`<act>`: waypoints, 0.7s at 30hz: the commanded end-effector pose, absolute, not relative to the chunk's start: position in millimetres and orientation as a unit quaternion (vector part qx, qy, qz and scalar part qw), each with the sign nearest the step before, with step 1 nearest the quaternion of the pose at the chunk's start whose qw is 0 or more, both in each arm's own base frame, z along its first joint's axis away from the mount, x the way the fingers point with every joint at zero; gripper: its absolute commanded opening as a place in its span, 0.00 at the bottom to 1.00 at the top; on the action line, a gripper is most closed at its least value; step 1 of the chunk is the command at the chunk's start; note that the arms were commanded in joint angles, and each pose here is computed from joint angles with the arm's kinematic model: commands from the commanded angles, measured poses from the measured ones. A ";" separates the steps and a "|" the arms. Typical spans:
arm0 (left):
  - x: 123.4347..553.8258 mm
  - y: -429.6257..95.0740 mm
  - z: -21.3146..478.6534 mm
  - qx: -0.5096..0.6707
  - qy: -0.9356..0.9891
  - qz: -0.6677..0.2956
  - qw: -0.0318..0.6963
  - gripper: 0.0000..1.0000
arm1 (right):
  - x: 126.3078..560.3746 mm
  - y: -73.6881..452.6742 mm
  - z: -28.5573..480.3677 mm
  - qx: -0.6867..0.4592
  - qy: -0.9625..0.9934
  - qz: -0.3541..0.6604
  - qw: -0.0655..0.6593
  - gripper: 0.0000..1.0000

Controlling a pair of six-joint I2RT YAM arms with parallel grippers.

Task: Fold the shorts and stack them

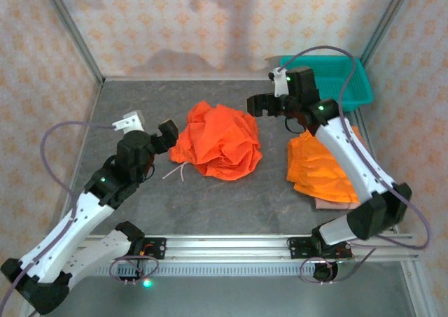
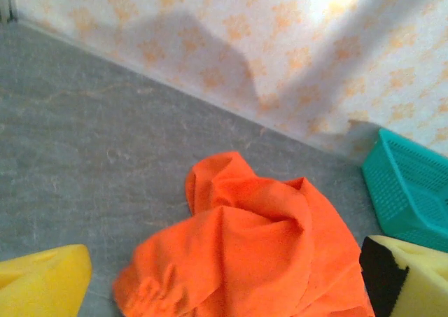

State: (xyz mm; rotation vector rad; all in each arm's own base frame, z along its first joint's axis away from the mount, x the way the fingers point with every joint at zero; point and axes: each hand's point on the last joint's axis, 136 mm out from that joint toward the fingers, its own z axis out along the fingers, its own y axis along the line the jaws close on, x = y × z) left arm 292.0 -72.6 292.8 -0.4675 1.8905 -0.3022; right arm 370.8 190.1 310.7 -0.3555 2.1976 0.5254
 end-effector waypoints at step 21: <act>354.4 -52.9 109.7 -0.425 0.842 -0.223 0.246 1.00 | 274.4 332.7 141.4 -0.291 0.906 0.099 0.292 0.95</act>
